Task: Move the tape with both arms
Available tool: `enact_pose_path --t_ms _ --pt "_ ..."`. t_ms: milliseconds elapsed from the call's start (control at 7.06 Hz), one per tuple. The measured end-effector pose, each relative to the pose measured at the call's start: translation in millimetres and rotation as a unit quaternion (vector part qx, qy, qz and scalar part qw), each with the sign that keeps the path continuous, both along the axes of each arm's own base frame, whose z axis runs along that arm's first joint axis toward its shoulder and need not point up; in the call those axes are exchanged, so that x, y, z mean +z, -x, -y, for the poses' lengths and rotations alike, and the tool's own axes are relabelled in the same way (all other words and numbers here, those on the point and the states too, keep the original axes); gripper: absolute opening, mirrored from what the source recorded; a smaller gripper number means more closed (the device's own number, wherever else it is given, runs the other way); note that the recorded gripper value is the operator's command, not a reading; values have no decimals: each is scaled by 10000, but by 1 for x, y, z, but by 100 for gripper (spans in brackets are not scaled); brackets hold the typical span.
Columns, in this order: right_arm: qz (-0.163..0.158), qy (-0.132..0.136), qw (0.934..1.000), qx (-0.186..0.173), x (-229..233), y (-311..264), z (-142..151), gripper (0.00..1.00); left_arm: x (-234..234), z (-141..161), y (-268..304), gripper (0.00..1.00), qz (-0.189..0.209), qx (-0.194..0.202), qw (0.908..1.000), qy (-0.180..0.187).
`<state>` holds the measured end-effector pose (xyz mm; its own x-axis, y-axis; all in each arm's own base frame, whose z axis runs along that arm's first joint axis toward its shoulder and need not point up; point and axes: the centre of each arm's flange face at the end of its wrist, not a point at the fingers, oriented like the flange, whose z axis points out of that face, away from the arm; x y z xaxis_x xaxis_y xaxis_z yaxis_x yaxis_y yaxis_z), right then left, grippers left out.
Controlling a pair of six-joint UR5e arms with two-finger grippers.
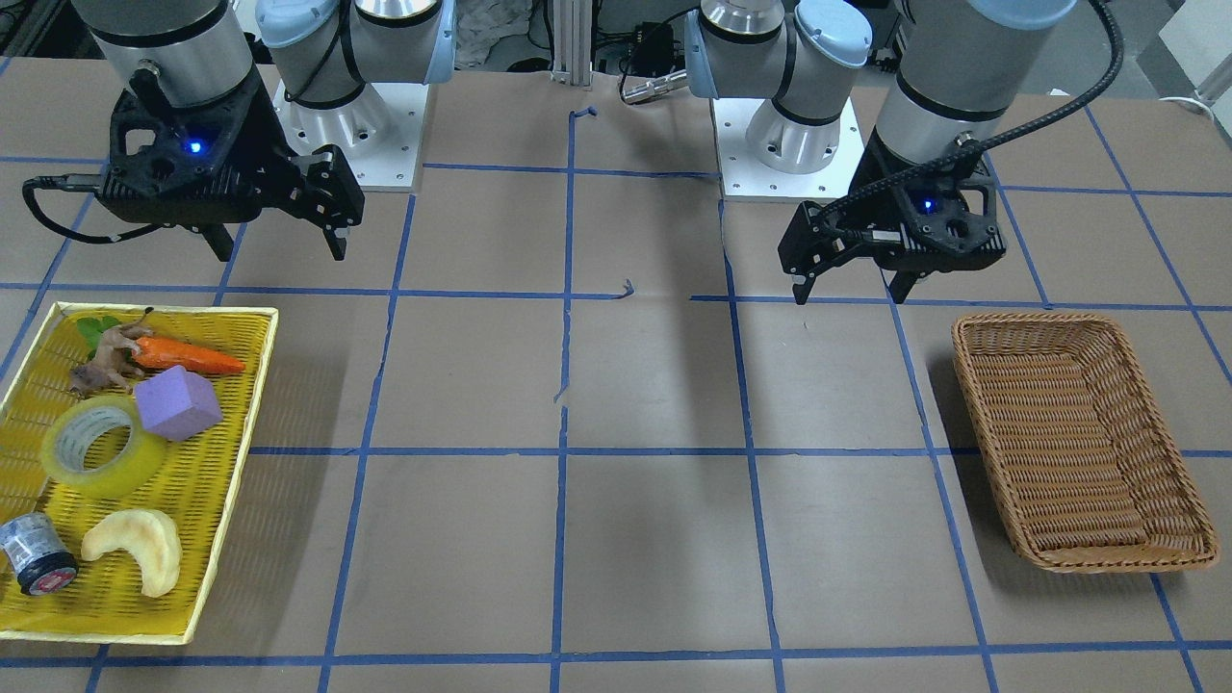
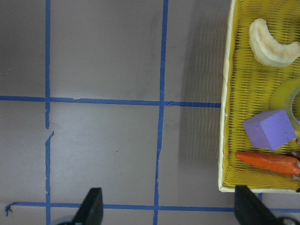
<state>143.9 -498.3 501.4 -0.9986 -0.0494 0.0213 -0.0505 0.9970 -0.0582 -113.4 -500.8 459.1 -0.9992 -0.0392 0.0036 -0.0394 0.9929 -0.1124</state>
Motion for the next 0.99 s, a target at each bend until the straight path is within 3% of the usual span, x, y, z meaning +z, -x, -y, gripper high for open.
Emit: enact_pose_path --t_ms 992 --pt "-2 -21 10000 -40 -2 4 4 100 -5 3 -1 100 -10 7 10000 -42"
